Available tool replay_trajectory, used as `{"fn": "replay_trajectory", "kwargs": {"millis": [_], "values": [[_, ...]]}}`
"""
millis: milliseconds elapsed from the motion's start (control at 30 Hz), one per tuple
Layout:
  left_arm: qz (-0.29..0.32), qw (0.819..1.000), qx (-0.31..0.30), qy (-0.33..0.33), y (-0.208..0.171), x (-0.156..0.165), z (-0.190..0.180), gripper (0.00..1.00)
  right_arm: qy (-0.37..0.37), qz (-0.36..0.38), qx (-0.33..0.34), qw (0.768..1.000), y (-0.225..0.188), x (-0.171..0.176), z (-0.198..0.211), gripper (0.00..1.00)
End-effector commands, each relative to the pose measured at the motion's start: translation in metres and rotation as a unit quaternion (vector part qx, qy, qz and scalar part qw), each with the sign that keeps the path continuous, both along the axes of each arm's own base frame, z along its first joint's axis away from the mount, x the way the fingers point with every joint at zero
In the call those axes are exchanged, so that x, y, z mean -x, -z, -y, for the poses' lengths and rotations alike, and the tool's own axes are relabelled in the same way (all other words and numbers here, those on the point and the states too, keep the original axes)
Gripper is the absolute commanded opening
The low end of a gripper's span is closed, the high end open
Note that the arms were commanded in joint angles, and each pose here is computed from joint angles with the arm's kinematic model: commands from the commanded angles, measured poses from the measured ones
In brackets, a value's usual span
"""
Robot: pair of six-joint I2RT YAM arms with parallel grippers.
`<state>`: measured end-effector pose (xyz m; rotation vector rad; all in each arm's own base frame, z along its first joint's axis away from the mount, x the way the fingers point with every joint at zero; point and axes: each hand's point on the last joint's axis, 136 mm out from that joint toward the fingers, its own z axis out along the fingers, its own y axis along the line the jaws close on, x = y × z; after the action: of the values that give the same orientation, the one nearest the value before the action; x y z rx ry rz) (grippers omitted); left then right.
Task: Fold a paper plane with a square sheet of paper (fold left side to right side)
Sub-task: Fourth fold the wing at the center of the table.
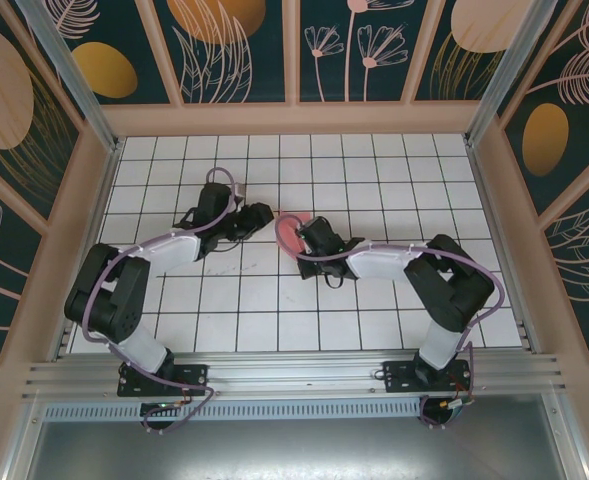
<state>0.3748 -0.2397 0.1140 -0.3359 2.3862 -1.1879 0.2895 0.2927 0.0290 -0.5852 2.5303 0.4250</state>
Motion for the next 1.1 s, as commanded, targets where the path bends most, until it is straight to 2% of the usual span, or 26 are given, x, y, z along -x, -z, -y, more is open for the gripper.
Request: {"fn": "replay_trajectory", "kwargs": {"millis": [0, 100, 400, 567, 600, 933, 1067], "values": [[-0.005, 1.000, -0.005, 0.016, 0.008, 0.008, -0.001, 0.44, -0.018, -0.019, -0.058, 0.998, -0.013, -0.001, -0.015, 0.00], [-0.015, 0.999, 0.012, 0.035, 0.015, 0.010, 0.009, 0.38, -0.028, -0.037, -0.081, 0.996, -0.015, 0.000, -0.018, 0.00], [-0.037, 0.996, 0.006, 0.077, 0.038, 0.009, 0.045, 0.37, -0.033, -0.094, -0.151, 0.984, -0.015, 0.005, -0.015, 0.00], [-0.054, 0.994, 0.000, 0.090, 0.054, 0.012, 0.057, 0.37, -0.033, -0.111, -0.169, 0.979, -0.012, 0.007, -0.011, 0.00], [-0.045, 0.995, 0.004, 0.091, 0.048, 0.005, 0.062, 0.37, -0.032, -0.113, -0.170, 0.978, -0.011, 0.007, -0.010, 0.00], [-0.061, 0.994, -0.011, 0.089, 0.064, 0.001, 0.066, 0.37, -0.024, -0.130, -0.192, 0.972, -0.005, 0.009, -0.008, 0.00], [-0.051, 0.995, -0.008, 0.083, 0.059, -0.001, 0.064, 0.37, -0.018, -0.139, -0.198, 0.970, -0.002, 0.009, -0.007, 0.00]]}}
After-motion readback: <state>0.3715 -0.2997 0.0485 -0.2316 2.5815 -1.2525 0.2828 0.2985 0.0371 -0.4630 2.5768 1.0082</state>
